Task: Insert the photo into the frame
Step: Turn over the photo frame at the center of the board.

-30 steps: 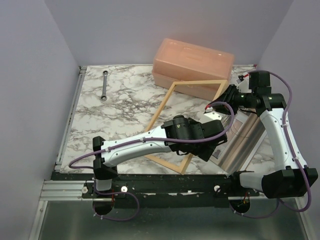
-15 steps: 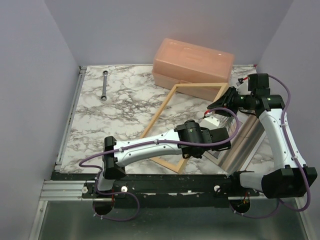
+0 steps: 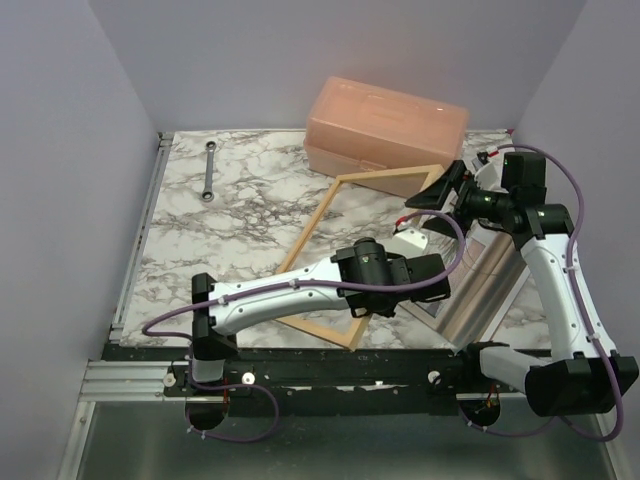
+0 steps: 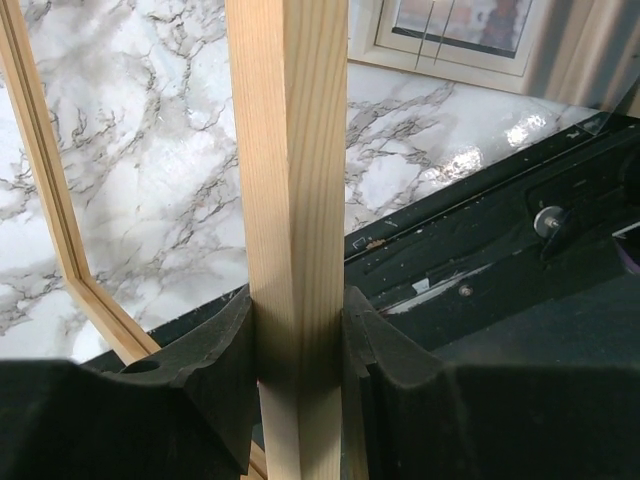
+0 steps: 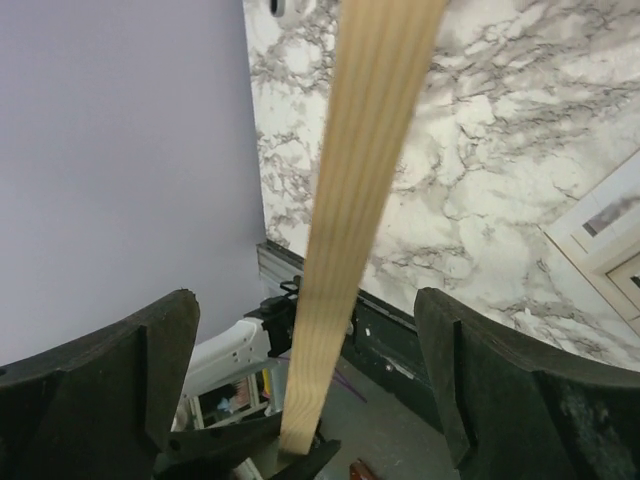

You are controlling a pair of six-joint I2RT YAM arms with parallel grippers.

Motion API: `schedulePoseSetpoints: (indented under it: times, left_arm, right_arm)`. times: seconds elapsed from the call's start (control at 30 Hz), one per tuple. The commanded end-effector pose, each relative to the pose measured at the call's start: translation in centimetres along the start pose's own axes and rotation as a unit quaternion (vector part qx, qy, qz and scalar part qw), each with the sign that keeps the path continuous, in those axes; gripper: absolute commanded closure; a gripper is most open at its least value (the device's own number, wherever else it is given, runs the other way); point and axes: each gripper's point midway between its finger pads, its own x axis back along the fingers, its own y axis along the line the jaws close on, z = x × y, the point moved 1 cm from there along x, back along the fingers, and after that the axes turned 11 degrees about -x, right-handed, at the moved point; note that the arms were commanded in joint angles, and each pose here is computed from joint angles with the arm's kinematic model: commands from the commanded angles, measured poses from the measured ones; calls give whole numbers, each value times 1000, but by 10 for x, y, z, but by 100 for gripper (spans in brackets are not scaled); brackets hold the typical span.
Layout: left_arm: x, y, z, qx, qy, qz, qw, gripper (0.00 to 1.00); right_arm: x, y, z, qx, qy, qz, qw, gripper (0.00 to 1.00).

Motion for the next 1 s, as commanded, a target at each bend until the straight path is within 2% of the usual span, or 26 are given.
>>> schedulePoseSetpoints:
  times: [0.0, 0.2, 0.37, 0.5, 0.6, 0.7, 0.97]
  left_arm:
    - [45, 24, -17, 36, -71, 30, 996, 100]
    - [72, 40, -21, 75, -102, 81, 989, 100]
    - [95, 45, -26, 111, -136, 164, 971, 100]
    - [109, 39, -28, 146, -167, 265, 938, 100]
    - [120, 35, -26, 173, -188, 341, 905, 100]
    - [124, 38, -25, 196, -209, 381, 879, 100]
    - [111, 43, -15, 210, -192, 370, 884, 100]
  right_arm:
    - [8, 23, 9, 28, 7, -66, 997, 0]
    - [18, 46, 20, 38, 16, -143, 989, 0]
    - [38, 80, 27, 77, 11, -215, 974, 0]
    - [54, 101, 35, 96, 17, -269, 958, 0]
    - [60, 109, 40, 101, 20, -303, 947, 0]
    - [58, 107, 39, 88, 16, -310, 946, 0]
    - [27, 86, 38, 46, 20, -288, 956, 0]
